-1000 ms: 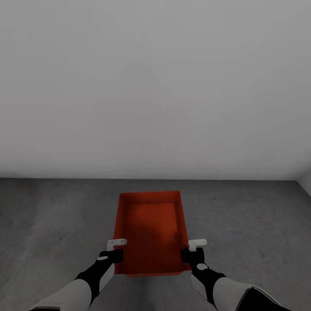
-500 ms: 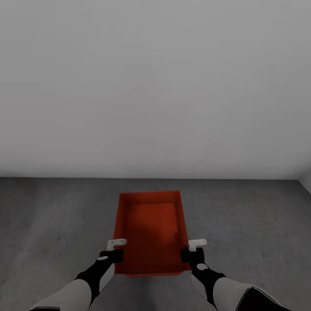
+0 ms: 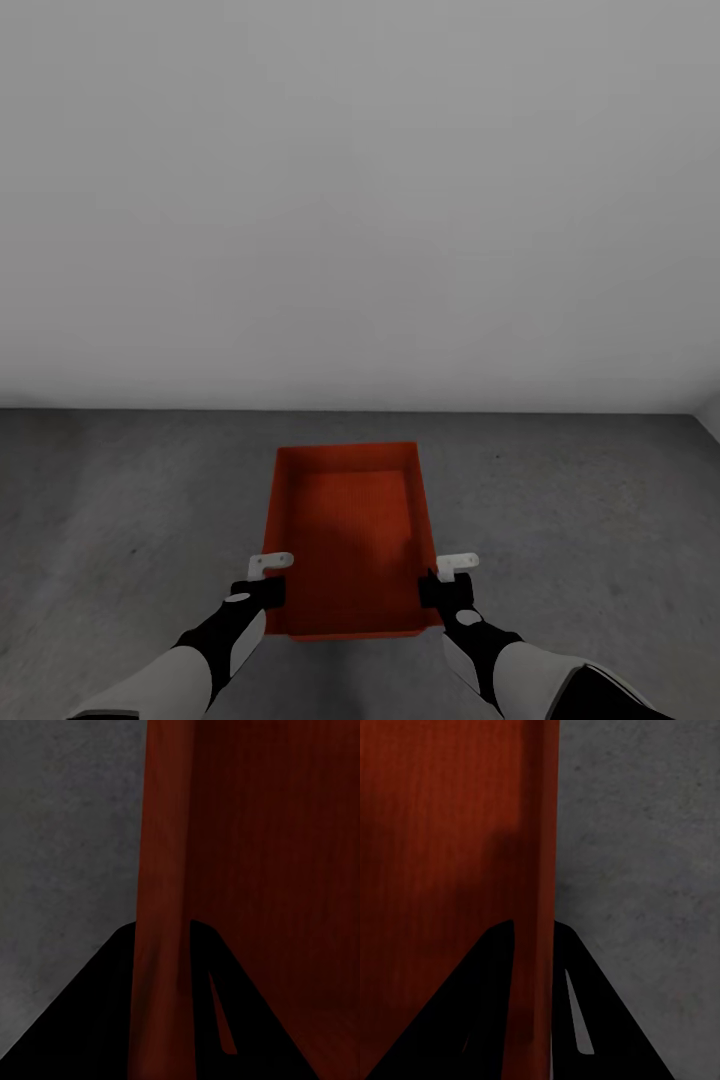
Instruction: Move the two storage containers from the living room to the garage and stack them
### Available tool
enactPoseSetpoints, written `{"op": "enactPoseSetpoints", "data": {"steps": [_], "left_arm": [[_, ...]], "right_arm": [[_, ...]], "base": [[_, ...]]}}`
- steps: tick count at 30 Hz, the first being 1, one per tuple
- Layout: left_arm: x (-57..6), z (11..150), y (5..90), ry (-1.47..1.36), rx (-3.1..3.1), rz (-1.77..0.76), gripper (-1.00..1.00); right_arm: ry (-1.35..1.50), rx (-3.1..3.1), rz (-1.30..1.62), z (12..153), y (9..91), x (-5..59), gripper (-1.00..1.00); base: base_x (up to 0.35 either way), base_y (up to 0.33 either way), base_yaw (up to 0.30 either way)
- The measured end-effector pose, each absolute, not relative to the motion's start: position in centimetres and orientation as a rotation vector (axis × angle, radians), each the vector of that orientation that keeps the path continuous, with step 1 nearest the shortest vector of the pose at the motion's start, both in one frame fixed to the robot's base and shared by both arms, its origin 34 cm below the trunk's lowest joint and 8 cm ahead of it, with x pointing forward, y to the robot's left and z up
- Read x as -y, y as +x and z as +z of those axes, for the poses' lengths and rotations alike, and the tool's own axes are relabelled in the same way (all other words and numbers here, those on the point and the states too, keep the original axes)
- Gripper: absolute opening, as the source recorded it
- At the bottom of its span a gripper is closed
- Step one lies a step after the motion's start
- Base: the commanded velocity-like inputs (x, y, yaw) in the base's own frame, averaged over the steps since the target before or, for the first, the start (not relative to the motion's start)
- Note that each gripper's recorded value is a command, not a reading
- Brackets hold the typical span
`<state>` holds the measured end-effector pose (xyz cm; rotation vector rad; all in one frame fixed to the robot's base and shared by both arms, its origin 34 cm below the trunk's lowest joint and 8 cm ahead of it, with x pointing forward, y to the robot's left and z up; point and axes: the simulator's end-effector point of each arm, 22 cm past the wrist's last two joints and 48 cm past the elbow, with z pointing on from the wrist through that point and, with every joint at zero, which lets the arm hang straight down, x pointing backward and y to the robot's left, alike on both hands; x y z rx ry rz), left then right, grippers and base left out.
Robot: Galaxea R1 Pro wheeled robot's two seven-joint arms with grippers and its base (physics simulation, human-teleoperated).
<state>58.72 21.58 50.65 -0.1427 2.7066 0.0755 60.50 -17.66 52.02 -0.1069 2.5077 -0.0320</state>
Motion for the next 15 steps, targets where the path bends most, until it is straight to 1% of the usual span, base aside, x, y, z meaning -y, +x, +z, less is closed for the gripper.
{"op": "enactPoseSetpoints", "data": {"steps": [15], "left_arm": [[-21.6,48.3,58.7,-0.143,-2.707,0.076,-1.0]], "right_arm": [[-0.108,-2.508,-0.032,49.7,60.5,17.7,-1.0]], "base": [[0.0,0.0,0.0]]}}
